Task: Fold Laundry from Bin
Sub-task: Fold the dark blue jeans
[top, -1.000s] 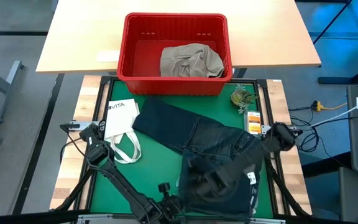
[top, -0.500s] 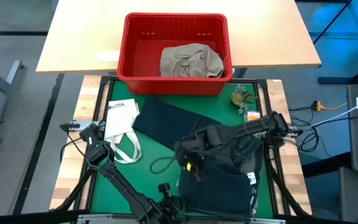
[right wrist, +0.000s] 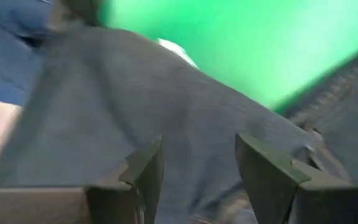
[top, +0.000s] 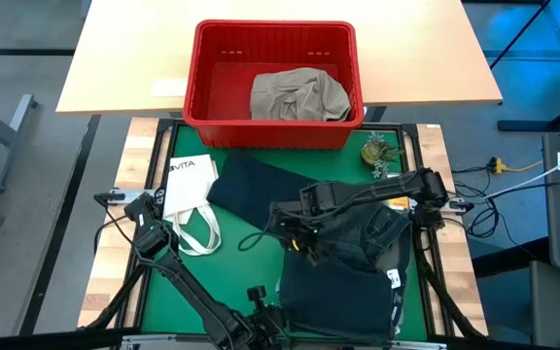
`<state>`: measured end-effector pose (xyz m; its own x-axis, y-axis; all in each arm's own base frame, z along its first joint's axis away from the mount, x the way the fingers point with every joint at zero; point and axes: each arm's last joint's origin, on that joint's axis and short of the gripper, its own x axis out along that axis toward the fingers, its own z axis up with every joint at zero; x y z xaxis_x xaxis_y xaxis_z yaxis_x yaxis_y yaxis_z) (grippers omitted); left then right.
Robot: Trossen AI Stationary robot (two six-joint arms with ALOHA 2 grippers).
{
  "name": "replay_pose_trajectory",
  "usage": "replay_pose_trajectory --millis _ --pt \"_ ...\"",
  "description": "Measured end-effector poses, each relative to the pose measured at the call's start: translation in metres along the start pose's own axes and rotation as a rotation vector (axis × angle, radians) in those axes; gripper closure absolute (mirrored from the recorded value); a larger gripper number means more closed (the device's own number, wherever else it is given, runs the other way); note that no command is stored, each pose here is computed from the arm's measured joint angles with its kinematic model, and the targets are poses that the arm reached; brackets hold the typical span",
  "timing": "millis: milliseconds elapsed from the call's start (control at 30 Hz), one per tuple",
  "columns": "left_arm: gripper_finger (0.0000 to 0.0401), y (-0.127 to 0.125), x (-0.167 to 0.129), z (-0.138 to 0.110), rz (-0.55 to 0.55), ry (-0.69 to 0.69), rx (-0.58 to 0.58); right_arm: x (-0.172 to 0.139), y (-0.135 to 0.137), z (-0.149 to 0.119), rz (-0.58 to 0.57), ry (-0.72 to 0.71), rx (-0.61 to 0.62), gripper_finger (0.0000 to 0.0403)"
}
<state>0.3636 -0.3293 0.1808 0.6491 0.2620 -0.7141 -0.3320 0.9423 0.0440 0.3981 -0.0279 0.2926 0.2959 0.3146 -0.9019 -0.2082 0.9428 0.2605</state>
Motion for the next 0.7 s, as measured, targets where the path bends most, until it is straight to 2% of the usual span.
replay_pose_trajectory --millis 333,600,700 --pt "0.0389 0.000 0.000 0.000 -0.002 0.002 0.000 0.023 -0.018 -0.013 -0.162 0.072 0.021 0.0205" --pt "0.0389 0.000 0.000 0.000 -0.003 0.005 -0.001 0.031 -0.030 -0.021 -0.139 0.070 0.055 0.0205" --pt "0.0389 0.000 0.000 0.000 -0.003 0.005 -0.001 0.032 -0.032 -0.021 -0.097 0.055 0.067 0.0205"
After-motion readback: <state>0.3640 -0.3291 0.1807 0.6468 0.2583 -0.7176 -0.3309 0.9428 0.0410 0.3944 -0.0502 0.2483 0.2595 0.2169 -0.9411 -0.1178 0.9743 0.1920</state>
